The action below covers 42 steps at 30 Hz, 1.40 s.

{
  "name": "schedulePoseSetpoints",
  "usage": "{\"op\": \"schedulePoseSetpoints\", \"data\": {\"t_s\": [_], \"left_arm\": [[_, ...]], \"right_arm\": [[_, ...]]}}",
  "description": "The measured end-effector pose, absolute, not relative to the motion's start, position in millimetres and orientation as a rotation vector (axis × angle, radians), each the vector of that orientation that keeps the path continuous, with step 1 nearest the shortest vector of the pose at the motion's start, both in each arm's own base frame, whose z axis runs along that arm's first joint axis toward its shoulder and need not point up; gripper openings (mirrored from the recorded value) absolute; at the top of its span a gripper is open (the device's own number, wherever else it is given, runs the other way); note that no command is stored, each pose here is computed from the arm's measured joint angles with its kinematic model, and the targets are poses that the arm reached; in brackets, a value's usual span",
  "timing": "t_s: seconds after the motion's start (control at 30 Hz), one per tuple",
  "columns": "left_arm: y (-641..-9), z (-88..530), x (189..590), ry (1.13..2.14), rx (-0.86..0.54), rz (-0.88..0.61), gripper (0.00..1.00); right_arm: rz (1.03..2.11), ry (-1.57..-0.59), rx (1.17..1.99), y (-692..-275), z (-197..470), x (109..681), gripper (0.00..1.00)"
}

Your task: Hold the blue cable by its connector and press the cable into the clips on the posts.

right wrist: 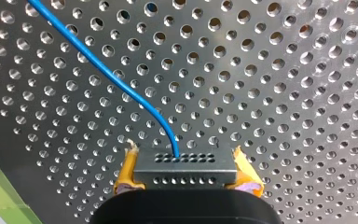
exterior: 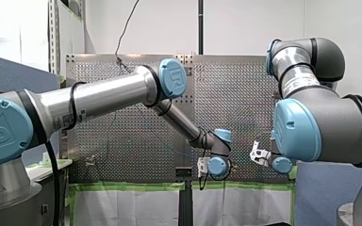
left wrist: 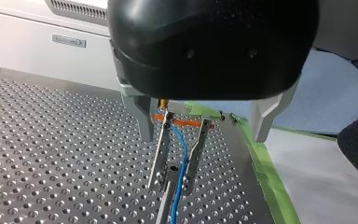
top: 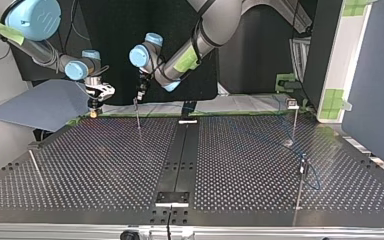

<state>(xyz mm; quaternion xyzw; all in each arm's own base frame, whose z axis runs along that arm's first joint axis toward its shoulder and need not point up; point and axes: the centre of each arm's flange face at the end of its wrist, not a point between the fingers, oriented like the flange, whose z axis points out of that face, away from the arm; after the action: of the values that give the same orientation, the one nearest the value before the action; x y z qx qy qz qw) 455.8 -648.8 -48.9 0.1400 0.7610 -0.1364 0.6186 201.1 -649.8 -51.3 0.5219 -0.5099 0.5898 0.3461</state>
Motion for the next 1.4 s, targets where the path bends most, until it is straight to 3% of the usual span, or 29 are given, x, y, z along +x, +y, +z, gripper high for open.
{"op": "schedulePoseSetpoints", "data": {"t_s": [1.4], "left_arm": [[-639.9,-38.5,444.9,1.778,0.335,-0.271,1.0]], "right_arm": [[1.534,-1.319,1.361,-649.4,-50.9,204.0,0.0]]}}
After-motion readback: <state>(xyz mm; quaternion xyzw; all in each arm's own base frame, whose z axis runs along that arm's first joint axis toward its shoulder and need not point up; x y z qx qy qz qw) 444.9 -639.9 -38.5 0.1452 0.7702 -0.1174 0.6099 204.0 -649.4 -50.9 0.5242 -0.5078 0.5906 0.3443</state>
